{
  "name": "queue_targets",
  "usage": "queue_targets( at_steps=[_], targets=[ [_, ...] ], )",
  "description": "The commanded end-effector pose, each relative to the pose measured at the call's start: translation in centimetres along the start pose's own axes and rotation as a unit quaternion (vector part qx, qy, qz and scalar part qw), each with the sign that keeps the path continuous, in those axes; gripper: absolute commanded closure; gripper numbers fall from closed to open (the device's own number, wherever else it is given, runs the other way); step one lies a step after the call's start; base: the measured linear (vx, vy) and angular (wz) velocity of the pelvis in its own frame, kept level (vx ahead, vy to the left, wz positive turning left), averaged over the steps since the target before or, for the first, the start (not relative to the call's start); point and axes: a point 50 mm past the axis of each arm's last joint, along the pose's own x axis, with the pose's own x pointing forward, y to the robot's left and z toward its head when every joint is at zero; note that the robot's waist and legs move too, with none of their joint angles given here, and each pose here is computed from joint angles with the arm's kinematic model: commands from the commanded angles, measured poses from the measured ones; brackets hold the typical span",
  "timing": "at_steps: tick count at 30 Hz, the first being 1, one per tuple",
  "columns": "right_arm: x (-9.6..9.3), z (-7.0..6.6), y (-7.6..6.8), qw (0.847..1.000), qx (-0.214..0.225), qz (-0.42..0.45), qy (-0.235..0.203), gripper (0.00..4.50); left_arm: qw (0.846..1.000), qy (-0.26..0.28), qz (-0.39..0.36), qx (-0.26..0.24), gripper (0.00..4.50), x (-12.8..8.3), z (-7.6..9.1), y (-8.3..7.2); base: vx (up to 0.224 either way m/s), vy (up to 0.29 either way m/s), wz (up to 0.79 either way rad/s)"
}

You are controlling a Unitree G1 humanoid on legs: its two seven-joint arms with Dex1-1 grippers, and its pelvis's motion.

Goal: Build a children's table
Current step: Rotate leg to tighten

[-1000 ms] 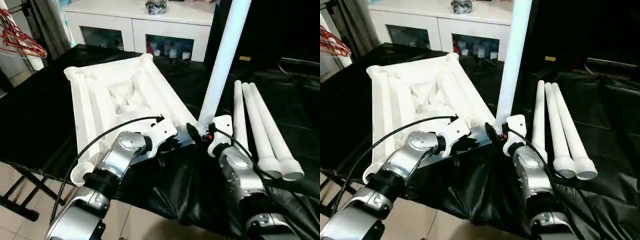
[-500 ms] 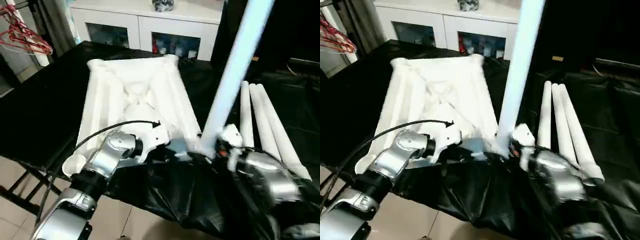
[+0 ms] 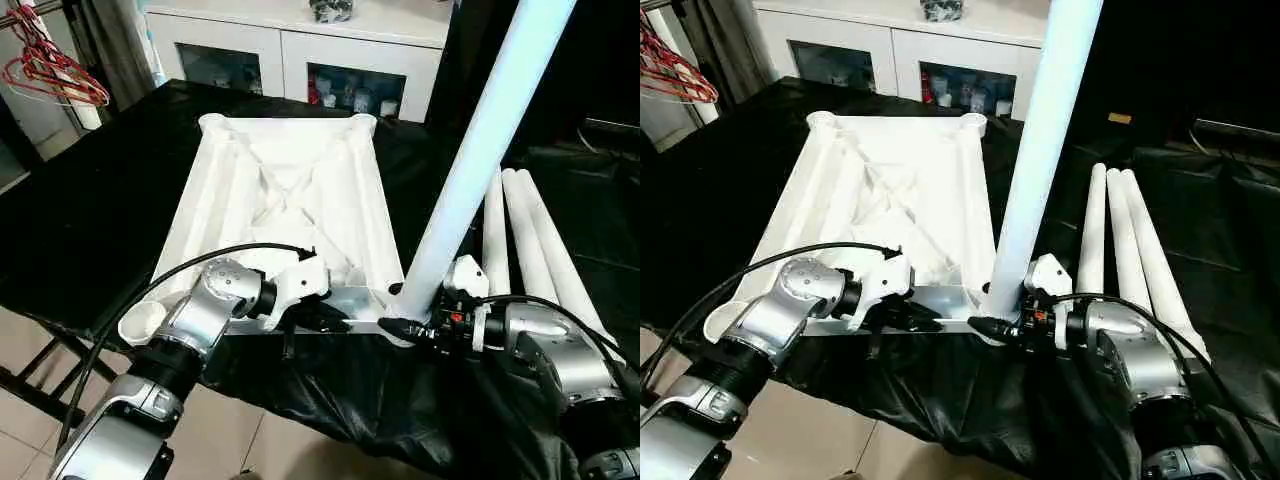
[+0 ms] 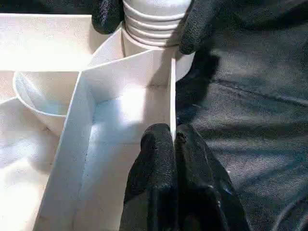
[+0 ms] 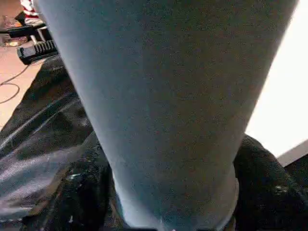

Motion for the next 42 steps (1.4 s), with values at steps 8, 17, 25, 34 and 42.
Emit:
queue_targets(
  at_steps=[8, 17, 25, 34, 42],
  targets=[
    [2.0, -2.4, 2.2, 0.998, 0.052, 0.023, 0.022, 1.76, 1.0, -0.013, 0.022, 0.002, 4.5, 1.1, 0.9, 0.3, 0.0, 0.0, 0.0],
    [5.5, -3.4, -0.2, 0.963, 0.114, -0.243, 0.009, 1.78, 0.988, -0.034, 0.145, -0.042, 4.5, 4.1, 1.9, 1.1, 0.0, 0.0, 0.0],
    [8.3, -2.2, 0.2, 0.948, 0.137, -0.285, -0.027, 1.07, 0.986, -0.058, 0.15, -0.042, 4.5, 6.0, 3.5, 0.6, 0.0, 0.0, 0.0],
    [6.4, -1.2, 0.0, 0.972, 0.089, -0.216, -0.039, 0.37, 0.992, -0.057, 0.109, -0.013, 4.5, 5.0, 3.3, 0.4, 0.0, 0.0, 0.0],
    [3.1, -1.2, 0.8, 0.996, 0.044, -0.081, -0.014, 0.37, 0.996, -0.04, 0.075, 0.002, 4.5, 3.0, 2.3, 0.6, 0.0, 0.0, 0.0]
  ],
)
